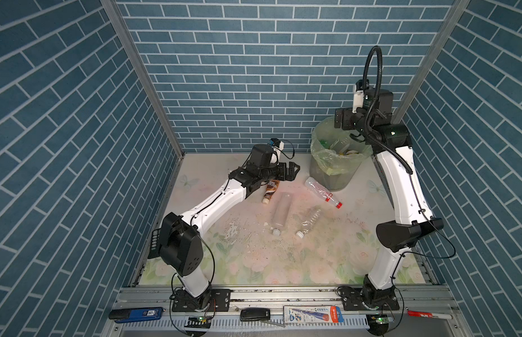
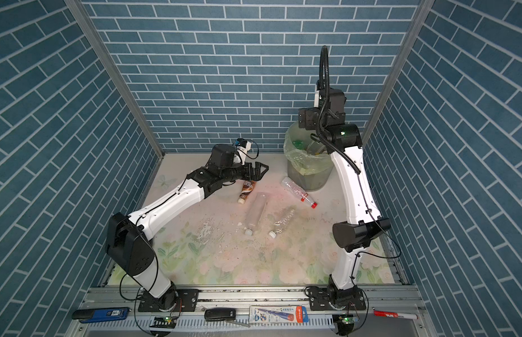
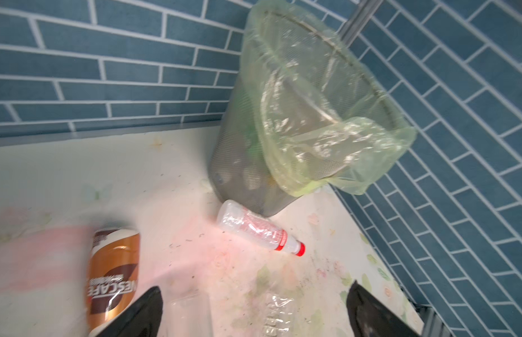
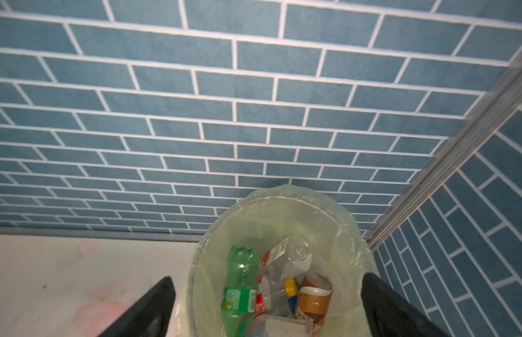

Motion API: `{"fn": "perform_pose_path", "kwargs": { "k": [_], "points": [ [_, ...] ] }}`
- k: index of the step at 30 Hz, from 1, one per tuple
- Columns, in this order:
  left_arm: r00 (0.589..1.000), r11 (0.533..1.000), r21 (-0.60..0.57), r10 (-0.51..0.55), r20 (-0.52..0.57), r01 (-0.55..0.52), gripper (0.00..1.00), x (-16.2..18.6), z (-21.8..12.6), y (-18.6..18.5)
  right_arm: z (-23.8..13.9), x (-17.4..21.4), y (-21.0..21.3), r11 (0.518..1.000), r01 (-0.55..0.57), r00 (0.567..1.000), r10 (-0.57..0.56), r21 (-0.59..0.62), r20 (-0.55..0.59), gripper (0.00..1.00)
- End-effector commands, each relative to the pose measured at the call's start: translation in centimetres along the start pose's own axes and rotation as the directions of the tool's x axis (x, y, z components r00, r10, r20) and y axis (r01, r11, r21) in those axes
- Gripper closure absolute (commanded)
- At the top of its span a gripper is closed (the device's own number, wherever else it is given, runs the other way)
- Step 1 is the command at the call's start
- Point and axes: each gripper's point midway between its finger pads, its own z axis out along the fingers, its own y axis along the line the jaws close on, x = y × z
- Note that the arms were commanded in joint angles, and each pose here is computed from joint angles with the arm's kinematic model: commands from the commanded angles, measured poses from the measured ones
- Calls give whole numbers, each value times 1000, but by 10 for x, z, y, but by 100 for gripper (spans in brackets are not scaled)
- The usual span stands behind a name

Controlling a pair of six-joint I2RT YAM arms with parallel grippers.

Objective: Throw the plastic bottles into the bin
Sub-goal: 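Lower the left gripper onto the Nescafe bottle's cap while the right returns near the bin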

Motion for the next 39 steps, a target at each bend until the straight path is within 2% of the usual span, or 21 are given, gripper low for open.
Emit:
{"fn": "perform_pose_path", "kwargs": {
  "k": [1,8,16,21,28,32,39],
  "points": [
    [992,982,-182,-74,-97,56,1,27,4,51,-17,-1,37,995,1,999,3,-103,32,1],
    [974,954,-283,-149,-170,96,1,69,10,95,-16,33,112,961,3,1000,-6,-277,-8,1],
    [969,947,-307,-163,-187,100,1,92,6,108,-2,72,164,929,-32,994,-8,-370,-105,1],
    [963,944,-320,-151,-225,73,1,105,5,113,-2,90,173,917,-83,989,26,-391,-148,1],
    [952,934,-347,-176,-250,82,1,123,1,121,-9,107,170,918,-85,984,16,-386,-178,1],
    [948,933,-348,-187,-258,90,4,131,6,124,-10,113,169,917,-102,983,32,-387,-183,1],
    [937,923,-383,-170,-306,42,9,141,26,139,-15,119,171,907,-129,978,51,-400,-200,1]
  ]
}}
